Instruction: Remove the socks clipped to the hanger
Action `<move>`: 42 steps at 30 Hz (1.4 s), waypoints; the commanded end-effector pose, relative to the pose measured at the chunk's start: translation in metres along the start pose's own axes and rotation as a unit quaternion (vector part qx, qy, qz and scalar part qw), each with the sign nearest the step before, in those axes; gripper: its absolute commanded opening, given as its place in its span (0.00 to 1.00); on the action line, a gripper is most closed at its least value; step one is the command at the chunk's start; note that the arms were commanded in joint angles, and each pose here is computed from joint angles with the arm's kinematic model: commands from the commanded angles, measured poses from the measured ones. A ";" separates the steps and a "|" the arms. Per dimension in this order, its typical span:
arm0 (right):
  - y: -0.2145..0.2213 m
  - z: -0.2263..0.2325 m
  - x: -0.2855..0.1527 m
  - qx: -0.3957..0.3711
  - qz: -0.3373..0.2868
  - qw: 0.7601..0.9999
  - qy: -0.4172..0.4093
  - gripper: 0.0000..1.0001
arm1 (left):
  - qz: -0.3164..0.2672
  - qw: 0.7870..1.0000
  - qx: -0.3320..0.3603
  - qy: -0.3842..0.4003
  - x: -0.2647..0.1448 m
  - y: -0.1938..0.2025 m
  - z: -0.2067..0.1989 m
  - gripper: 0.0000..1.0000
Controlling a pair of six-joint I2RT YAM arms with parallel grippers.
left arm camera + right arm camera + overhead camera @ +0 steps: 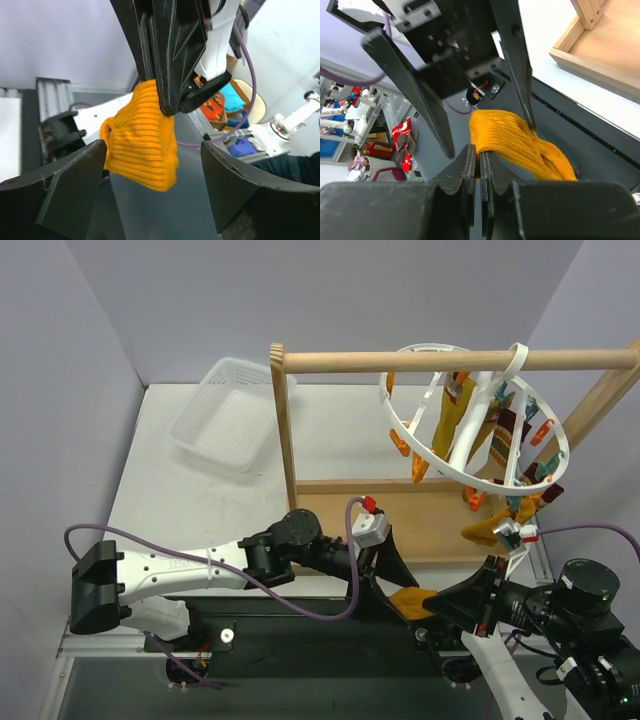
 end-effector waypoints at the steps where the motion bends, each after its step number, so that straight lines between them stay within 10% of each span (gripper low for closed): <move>1: -0.011 0.004 0.005 -0.004 0.016 0.999 -0.037 0.00 | -0.006 0.999 0.023 0.045 0.009 -0.017 -0.015 0.72; 9: -0.009 -0.002 0.008 -0.001 0.021 0.999 -0.033 0.07 | -0.022 0.999 0.024 -0.004 0.005 -0.022 -0.012 0.01; 16: -0.009 -0.010 0.006 -0.011 0.004 1.000 0.018 0.70 | -0.009 0.988 0.009 -0.156 -0.028 -0.013 0.001 0.00; 23: -0.012 -0.021 0.004 -0.021 0.004 0.997 0.071 0.73 | -0.005 0.895 -0.084 -0.438 -0.130 0.033 0.028 0.00; 39: -0.011 -0.029 0.002 -0.023 0.017 0.994 0.103 0.73 | -0.023 0.678 -0.219 -0.702 -0.298 0.064 0.064 0.00; 42: -0.010 -0.030 0.002 -0.021 0.018 0.994 0.105 0.73 | -0.078 0.673 -0.229 -0.699 -0.318 0.049 0.077 0.00</move>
Point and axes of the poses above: each gripper's point midway between its finger pads, its own x axis out along the fingers, its own z axis along the line the jaws close on, y = z × x, the point moved 8 cm from there along -x, back along the fingers, and after that the axes turned 5 degrees about x, right-handed, at the moved point
